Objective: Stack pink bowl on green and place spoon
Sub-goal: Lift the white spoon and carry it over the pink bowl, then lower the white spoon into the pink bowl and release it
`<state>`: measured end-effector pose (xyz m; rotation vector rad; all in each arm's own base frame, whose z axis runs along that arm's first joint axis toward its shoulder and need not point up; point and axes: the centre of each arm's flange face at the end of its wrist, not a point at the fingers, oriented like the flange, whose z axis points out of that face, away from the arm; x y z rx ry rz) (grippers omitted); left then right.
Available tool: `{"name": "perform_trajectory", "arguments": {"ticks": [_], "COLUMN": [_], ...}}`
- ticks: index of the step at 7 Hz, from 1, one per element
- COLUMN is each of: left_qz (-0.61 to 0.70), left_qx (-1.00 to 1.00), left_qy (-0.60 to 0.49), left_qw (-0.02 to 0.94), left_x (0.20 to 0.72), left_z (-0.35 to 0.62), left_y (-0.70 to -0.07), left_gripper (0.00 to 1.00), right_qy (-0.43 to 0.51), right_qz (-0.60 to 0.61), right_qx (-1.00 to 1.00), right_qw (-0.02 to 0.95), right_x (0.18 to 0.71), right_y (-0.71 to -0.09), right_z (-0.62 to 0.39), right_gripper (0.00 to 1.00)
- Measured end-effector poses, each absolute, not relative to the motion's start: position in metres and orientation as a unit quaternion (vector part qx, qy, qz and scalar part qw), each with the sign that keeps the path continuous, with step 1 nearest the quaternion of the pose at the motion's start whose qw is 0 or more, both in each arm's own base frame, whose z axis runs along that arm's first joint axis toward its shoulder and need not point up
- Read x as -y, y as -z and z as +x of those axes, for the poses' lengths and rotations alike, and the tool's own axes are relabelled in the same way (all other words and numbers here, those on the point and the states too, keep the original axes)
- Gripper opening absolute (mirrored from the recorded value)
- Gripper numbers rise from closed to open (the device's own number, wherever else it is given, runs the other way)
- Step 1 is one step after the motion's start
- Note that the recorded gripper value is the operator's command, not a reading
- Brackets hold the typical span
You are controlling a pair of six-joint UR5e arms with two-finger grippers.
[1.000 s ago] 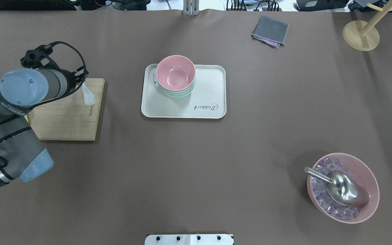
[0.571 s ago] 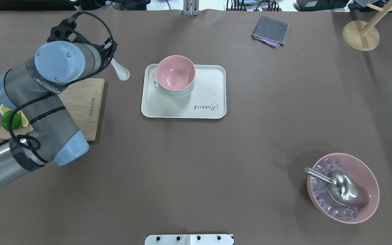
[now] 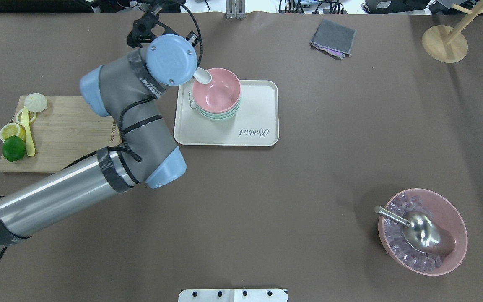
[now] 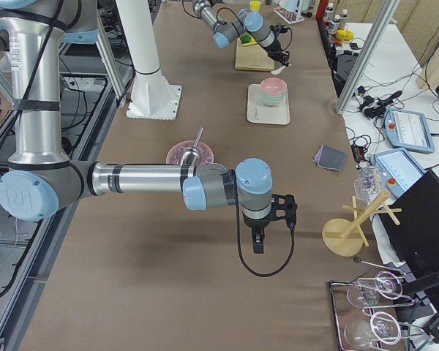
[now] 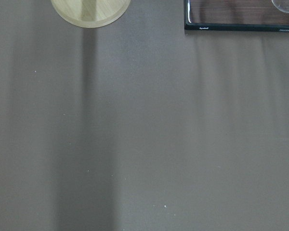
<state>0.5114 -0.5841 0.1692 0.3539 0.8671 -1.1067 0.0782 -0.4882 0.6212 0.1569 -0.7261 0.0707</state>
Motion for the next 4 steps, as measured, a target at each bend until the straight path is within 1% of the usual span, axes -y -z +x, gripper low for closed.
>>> {"name": "perform_trajectory", "arguments": {"ticks": [2, 4], "left_qz": [0.168, 0.171], "left_qx": [-0.39, -0.389], "left_qy": [0.499, 0.492], "left_qw": [0.755, 0.76], "left_x": [0.575, 0.565], "left_z": [0.547, 0.56], "left_y": [-0.16, -0.159], "left_gripper": [0.0, 0.0], "right_qy": [-0.034, -0.034], "right_qz": [0.077, 0.078], "right_qx": [0.353, 0.353], "right_qw": [0.932, 0.932], "right_x": [0.488, 0.489], "right_y": [-0.622, -0.621], "right_z": [0.078, 0.078], "right_gripper": [1.0, 1.0]}}
